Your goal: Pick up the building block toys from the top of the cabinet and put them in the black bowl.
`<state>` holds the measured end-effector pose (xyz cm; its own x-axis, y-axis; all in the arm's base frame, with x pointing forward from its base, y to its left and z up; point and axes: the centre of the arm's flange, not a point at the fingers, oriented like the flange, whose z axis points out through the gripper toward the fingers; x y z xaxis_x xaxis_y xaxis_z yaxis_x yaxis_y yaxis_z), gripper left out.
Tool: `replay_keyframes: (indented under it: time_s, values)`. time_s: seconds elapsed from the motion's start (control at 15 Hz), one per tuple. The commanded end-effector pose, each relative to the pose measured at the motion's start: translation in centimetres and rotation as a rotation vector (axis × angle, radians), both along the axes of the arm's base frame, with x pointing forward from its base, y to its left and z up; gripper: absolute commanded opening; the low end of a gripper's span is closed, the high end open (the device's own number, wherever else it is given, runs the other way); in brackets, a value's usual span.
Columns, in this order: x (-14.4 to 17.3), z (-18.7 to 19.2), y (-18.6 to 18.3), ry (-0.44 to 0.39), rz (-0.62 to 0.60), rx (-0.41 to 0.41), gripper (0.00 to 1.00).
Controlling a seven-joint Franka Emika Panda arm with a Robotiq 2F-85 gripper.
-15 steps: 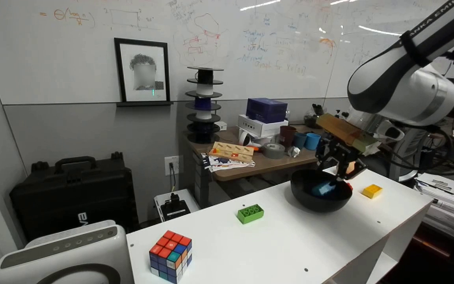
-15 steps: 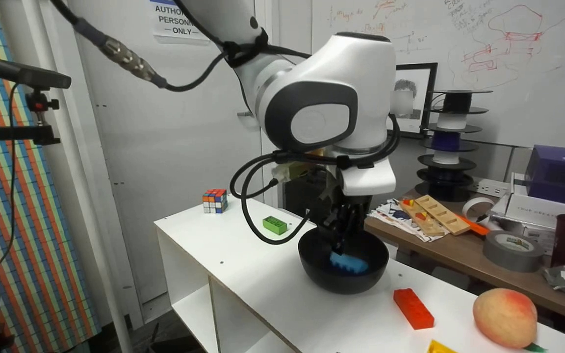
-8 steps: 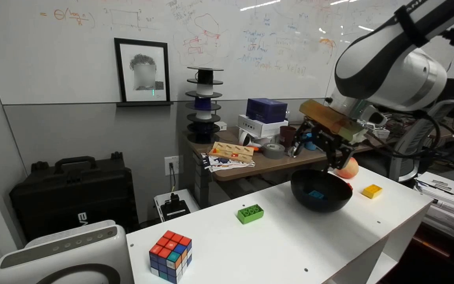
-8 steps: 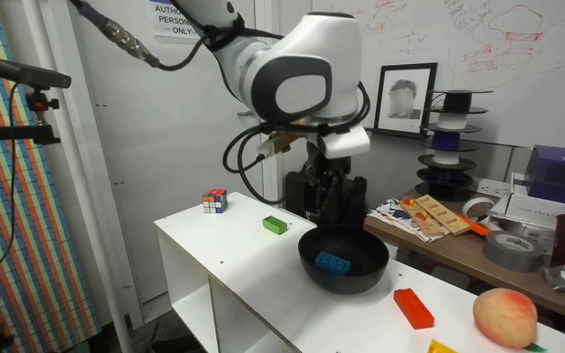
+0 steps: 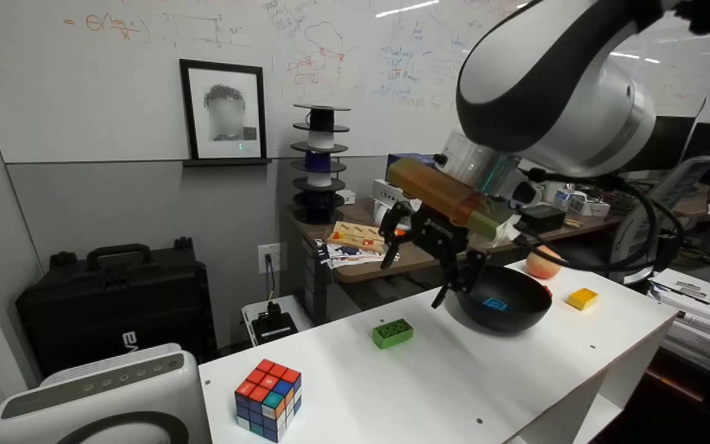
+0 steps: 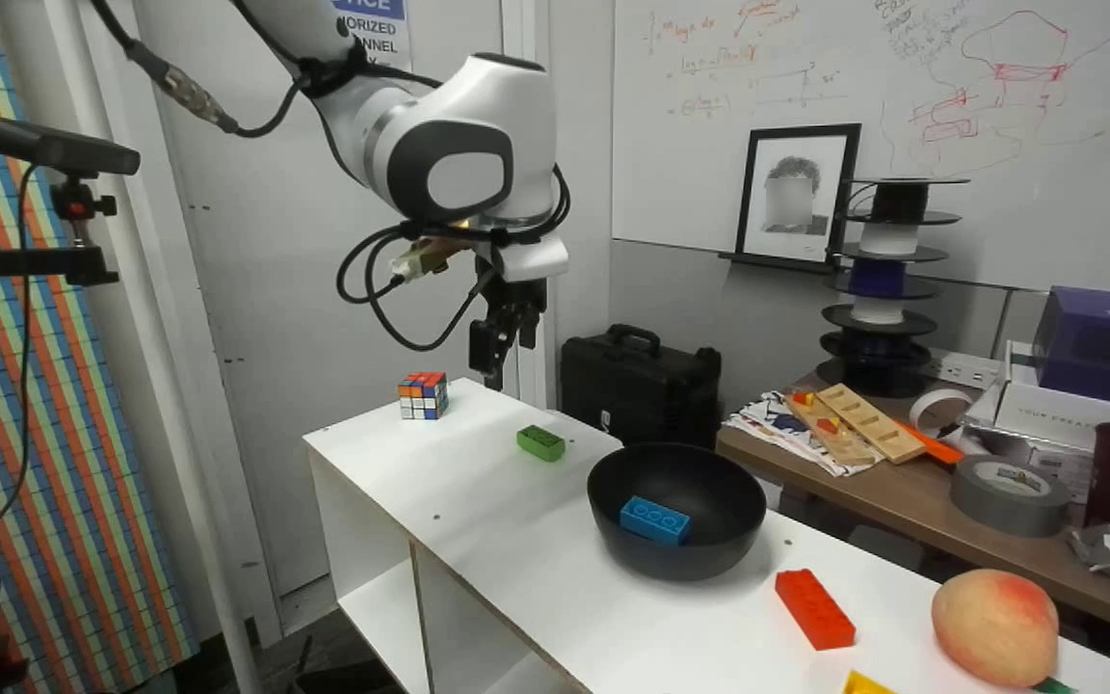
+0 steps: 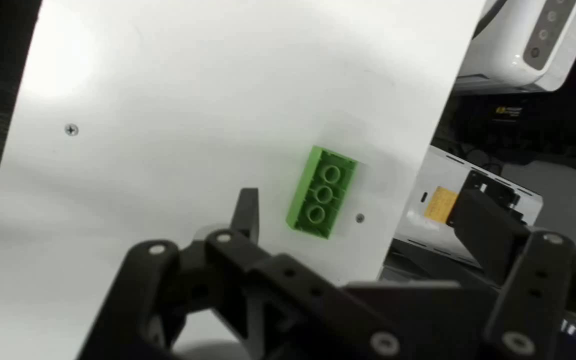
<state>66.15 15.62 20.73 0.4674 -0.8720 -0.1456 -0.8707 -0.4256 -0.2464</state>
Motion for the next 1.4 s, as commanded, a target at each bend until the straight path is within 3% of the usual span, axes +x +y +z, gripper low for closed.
replay_keyframes:
  time_s: [0.0,0.13,0.33,0.53,1.33]
  values:
    - [1.6,-4.6,-0.1,-0.009,-0.071,-0.051,1.00]
    - [2.9,-6.9,-1.7,0.000,-0.136,-0.069,1.00]
    - [4.7,-8.3,-3.6,-0.055,-0.193,-0.114,1.00]
    - [6.4,-8.5,-3.8,-0.088,-0.213,-0.088,1.00]
    - [6.6,-11.7,0.2,0.048,-0.139,0.009,1.00]
